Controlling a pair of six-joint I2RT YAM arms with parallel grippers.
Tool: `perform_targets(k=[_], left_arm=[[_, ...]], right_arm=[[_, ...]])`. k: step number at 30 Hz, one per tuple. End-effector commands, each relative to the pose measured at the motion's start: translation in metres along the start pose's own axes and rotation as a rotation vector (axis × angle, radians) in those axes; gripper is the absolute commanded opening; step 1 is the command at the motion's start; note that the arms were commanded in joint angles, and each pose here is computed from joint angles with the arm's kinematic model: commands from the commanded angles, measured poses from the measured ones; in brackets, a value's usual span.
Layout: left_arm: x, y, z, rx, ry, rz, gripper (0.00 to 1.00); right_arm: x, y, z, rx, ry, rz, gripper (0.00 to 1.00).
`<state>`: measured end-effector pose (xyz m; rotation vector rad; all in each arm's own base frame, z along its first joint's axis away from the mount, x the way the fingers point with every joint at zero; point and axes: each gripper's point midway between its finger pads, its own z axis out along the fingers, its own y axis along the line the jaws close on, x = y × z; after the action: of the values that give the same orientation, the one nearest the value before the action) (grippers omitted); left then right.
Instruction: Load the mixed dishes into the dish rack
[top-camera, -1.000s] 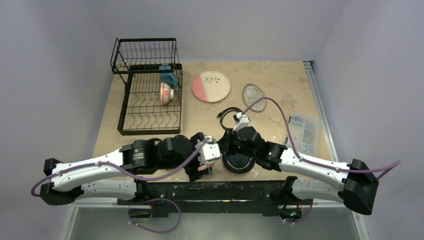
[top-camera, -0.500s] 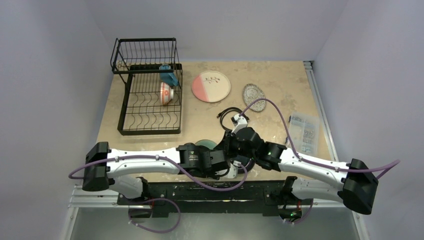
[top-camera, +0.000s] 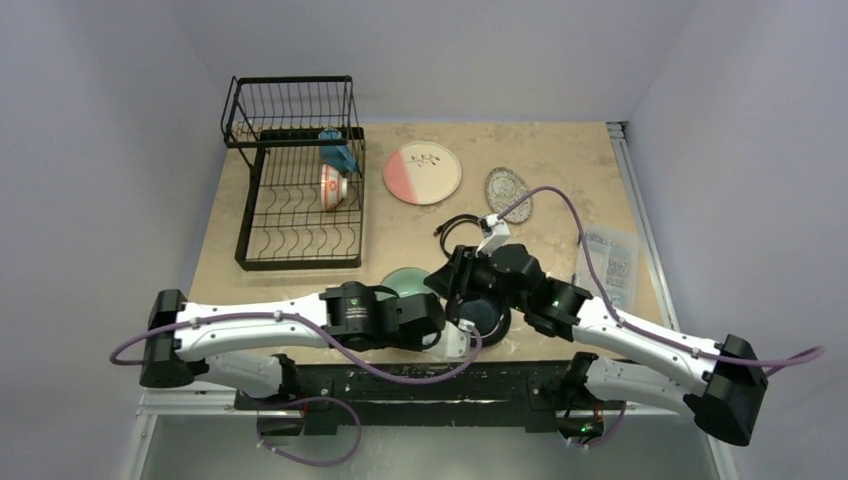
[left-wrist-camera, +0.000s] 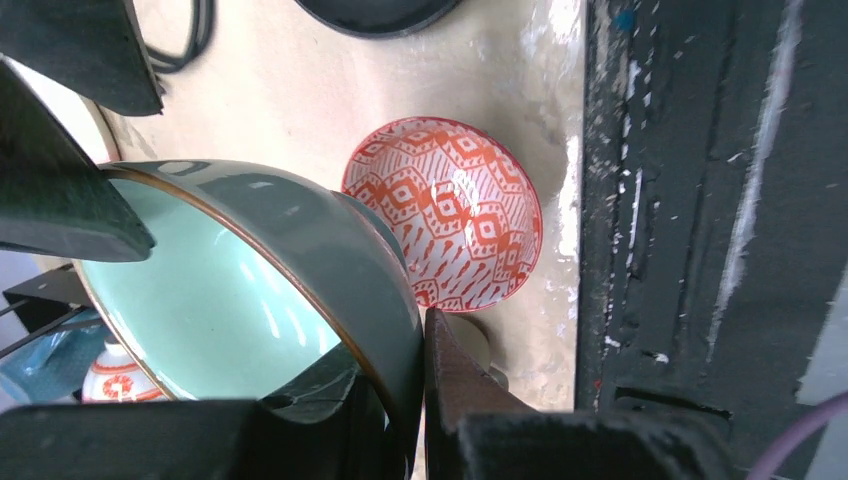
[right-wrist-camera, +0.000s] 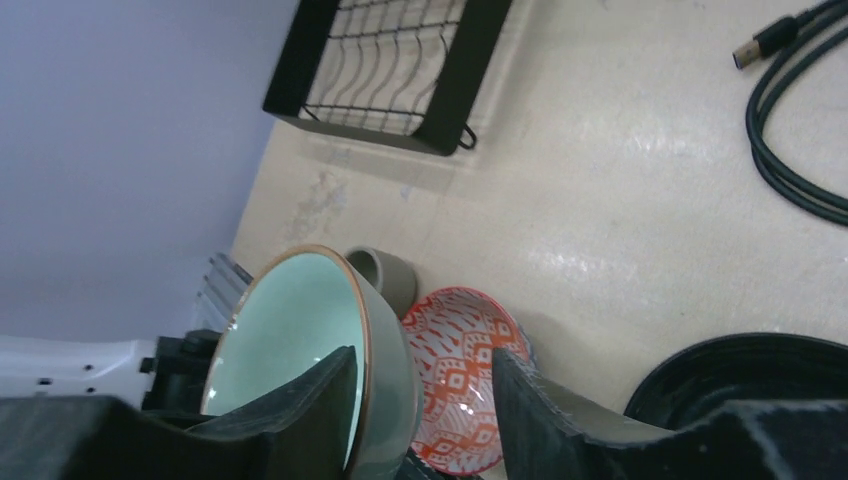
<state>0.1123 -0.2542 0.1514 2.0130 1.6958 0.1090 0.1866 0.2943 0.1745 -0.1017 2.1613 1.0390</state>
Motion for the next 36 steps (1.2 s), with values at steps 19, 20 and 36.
perform_targets(k=[19,20,36], left_arm=[[-0.014,0.065,-0.147,0.404,-0.975,-0.800,0.00],[-0.008,0.077,-0.145,0.392,-0.979,-0.863,0.00],[0.232,0.222,-0.084,-0.295,-1.001,-1.938,0.00]], right_arm=[[-0.047,0.005,-0.042,-0.068,-0.179,-0.087,0.81],[-0.045,0.005,-0.040,-0.069,-0.164,-0.091,0.81],[-0.043,-0.003,-0.048,-0.048,-0.173,-0.110,0.82]])
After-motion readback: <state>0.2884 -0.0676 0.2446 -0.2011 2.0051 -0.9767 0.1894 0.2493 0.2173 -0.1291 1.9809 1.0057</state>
